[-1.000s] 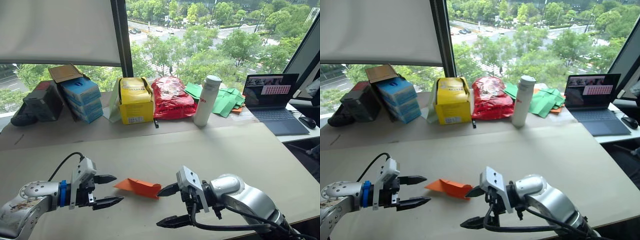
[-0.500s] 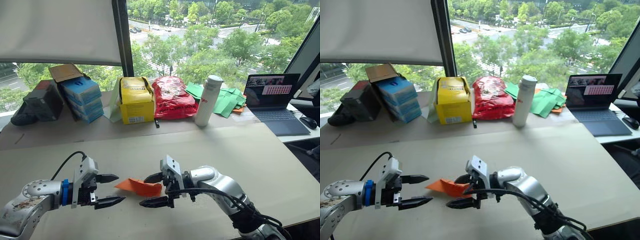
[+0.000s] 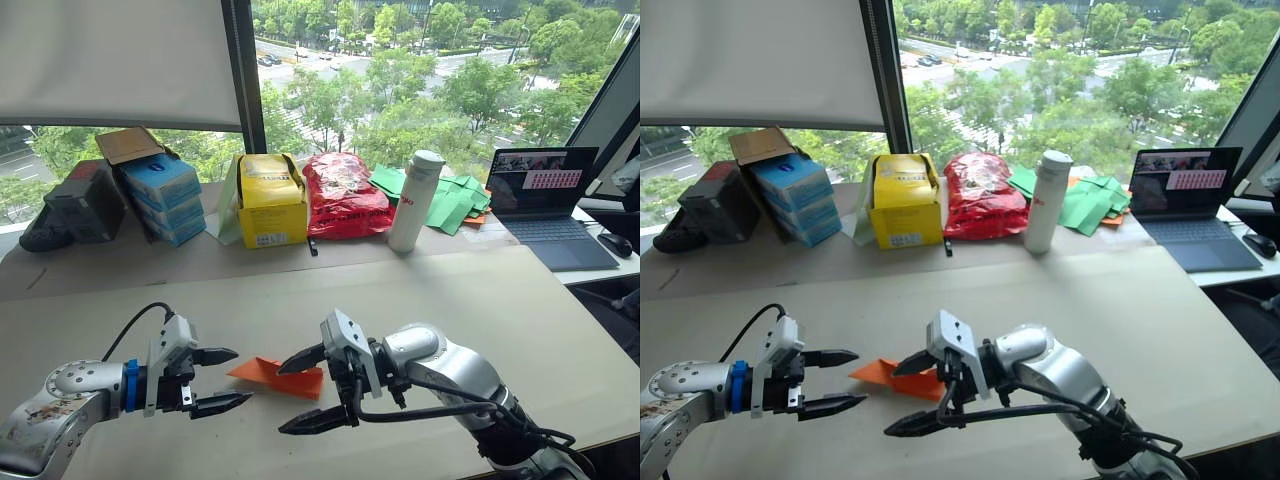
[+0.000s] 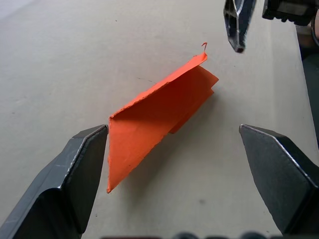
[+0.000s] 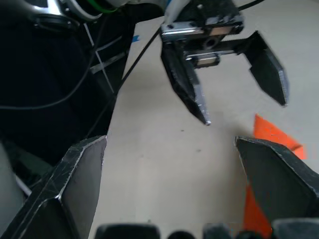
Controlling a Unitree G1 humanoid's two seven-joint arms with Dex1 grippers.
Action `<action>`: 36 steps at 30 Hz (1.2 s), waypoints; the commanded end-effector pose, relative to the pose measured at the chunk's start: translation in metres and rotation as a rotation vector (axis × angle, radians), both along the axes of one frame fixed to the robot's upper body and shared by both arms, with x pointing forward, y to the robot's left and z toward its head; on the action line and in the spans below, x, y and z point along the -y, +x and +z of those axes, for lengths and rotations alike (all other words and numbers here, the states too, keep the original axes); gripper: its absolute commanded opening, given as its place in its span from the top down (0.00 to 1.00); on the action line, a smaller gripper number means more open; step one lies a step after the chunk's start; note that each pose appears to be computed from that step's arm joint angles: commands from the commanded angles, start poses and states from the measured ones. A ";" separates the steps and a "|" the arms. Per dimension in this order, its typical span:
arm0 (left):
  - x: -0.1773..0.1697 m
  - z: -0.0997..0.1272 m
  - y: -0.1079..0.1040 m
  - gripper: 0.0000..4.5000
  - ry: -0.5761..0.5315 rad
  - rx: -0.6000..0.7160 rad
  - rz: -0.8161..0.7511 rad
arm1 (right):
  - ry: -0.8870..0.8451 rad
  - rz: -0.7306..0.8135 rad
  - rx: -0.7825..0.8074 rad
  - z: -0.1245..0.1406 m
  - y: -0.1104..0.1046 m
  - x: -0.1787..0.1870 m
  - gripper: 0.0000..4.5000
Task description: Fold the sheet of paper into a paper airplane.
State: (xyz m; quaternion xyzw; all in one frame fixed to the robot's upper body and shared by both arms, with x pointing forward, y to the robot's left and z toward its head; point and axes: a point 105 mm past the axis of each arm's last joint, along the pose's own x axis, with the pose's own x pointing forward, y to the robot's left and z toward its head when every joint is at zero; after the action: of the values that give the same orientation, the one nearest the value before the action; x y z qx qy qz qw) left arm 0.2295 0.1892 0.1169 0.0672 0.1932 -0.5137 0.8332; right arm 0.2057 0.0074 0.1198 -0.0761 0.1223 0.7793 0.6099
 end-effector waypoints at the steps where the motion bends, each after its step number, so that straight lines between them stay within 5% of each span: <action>1: 0.005 0.009 -0.002 0.01 -0.001 0.021 -0.031 | -0.023 0.001 0.024 -0.005 -0.003 -0.004 0.00; 8: 0.000 0.008 -0.002 0.01 0.004 -0.007 -0.042 | -0.026 -0.222 0.158 -0.011 0.026 -0.012 0.00; 19: -0.010 0.001 -0.001 0.01 0.003 0.005 -0.018 | -0.022 -0.438 0.127 -0.012 0.068 -0.013 0.00; 25: -0.004 -0.003 0.000 0.01 -0.010 0.024 -0.009 | 0.053 -0.458 0.031 0.001 0.084 -0.012 0.00; 31: 0.001 -0.006 -0.002 0.01 -0.018 0.031 -0.002 | 0.111 -0.391 0.035 0.028 0.077 -0.010 0.00; 36: 0.006 -0.005 0.000 0.01 -0.021 0.042 0.008 | -0.055 -0.344 0.316 0.042 0.074 -0.020 0.00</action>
State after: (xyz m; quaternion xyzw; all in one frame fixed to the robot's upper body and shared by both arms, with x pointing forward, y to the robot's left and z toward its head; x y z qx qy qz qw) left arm 0.2288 0.1885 0.1050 0.0565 0.1860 -0.5041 0.8415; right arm 0.2868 0.0201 0.1458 -0.1632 0.0934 0.6343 0.7499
